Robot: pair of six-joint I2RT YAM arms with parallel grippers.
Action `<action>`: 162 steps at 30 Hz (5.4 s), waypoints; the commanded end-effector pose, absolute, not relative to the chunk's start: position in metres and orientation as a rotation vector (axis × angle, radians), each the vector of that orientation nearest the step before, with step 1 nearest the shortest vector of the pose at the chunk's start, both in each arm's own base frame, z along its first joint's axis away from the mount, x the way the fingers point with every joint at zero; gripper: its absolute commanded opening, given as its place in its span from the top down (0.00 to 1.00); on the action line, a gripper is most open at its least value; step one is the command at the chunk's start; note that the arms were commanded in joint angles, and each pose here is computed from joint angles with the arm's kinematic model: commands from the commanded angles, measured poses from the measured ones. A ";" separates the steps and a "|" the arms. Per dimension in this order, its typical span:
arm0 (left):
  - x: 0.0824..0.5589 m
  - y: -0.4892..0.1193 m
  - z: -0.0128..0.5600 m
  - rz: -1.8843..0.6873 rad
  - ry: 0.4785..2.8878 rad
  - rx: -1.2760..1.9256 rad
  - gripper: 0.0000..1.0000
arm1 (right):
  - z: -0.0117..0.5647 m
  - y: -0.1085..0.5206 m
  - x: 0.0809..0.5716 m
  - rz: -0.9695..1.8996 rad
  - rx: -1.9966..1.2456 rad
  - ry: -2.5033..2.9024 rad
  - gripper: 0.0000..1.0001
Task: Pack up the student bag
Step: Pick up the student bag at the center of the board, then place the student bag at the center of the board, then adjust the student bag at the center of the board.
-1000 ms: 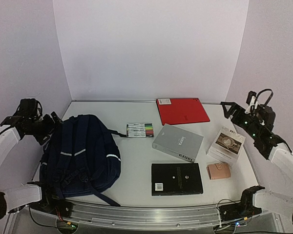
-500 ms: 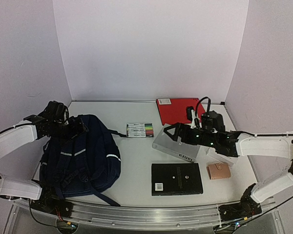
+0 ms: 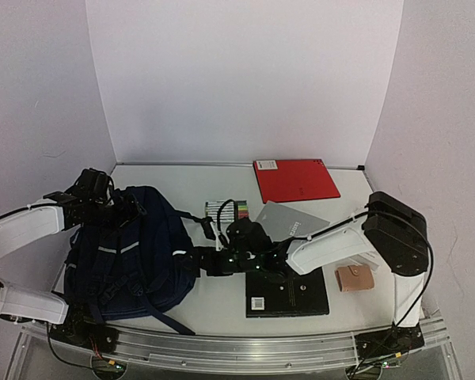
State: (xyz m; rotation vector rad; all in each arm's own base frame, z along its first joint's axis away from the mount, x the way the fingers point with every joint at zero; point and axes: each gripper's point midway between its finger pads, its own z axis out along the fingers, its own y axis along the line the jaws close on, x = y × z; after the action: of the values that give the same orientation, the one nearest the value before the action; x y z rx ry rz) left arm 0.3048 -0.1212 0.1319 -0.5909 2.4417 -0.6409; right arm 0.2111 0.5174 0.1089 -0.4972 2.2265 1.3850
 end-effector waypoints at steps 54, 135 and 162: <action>0.288 -0.122 0.240 -0.720 2.281 -0.372 0.00 | 0.501 0.343 0.283 0.270 -0.438 1.457 1.00; 0.285 -0.061 0.184 -0.631 2.316 -0.713 0.00 | 0.093 0.448 0.201 1.030 -0.585 2.465 0.02; 0.296 -0.083 0.173 -0.771 2.351 -0.651 0.00 | 0.276 0.328 0.343 0.566 -0.413 2.067 0.94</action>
State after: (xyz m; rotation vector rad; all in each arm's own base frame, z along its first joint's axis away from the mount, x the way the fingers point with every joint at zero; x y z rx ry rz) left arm 0.2908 -0.0741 0.1742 -0.6746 2.3604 -0.7014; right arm 0.2854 0.3656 0.2138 -0.5638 2.2676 0.6767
